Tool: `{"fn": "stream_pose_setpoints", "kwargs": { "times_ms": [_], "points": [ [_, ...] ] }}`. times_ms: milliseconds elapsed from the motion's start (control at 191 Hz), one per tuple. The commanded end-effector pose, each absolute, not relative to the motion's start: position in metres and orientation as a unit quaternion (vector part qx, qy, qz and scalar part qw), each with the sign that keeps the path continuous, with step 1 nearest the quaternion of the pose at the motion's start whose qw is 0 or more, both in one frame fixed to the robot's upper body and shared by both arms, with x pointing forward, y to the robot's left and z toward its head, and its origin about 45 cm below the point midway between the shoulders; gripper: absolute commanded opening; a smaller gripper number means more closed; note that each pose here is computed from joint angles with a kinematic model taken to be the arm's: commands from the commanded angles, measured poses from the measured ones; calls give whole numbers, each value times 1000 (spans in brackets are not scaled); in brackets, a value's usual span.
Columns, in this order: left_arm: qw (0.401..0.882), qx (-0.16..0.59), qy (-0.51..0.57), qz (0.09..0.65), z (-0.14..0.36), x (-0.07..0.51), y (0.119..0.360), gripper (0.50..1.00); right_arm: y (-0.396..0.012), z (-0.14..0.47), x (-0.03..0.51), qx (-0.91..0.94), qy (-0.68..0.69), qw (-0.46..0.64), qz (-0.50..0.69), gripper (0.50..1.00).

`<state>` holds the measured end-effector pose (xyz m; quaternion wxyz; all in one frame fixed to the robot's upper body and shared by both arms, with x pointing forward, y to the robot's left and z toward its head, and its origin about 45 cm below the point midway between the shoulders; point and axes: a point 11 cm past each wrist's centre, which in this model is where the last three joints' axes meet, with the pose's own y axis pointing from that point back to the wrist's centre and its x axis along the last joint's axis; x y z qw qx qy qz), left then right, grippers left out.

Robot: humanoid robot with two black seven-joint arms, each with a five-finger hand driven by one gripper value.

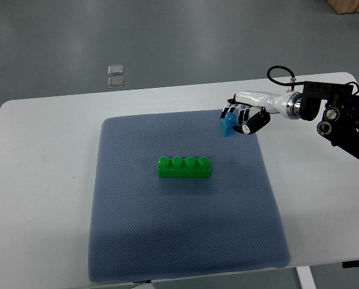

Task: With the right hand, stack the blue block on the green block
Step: 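Carry the blue block over the green four-stud block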

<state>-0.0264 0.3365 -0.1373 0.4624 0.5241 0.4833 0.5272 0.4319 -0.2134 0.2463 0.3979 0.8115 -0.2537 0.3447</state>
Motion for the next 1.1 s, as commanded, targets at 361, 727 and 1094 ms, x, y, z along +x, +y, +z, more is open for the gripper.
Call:
{"fn": "stream_pose_setpoints", "kwargs": {
  "times_ms": [361,727,1094],
  "points": [
    [462,524,483,527,-137,-26,337,1000,-159,291,413,847,-152,257,440,500],
    [463,524,483,527,-137,-26,336,1000,-121,271,391,857,-78,224,458,500],
    [462,524,483,527,-137,-26,337,1000,-109,249,382,836,-31,238,494,500]
  ]
}}
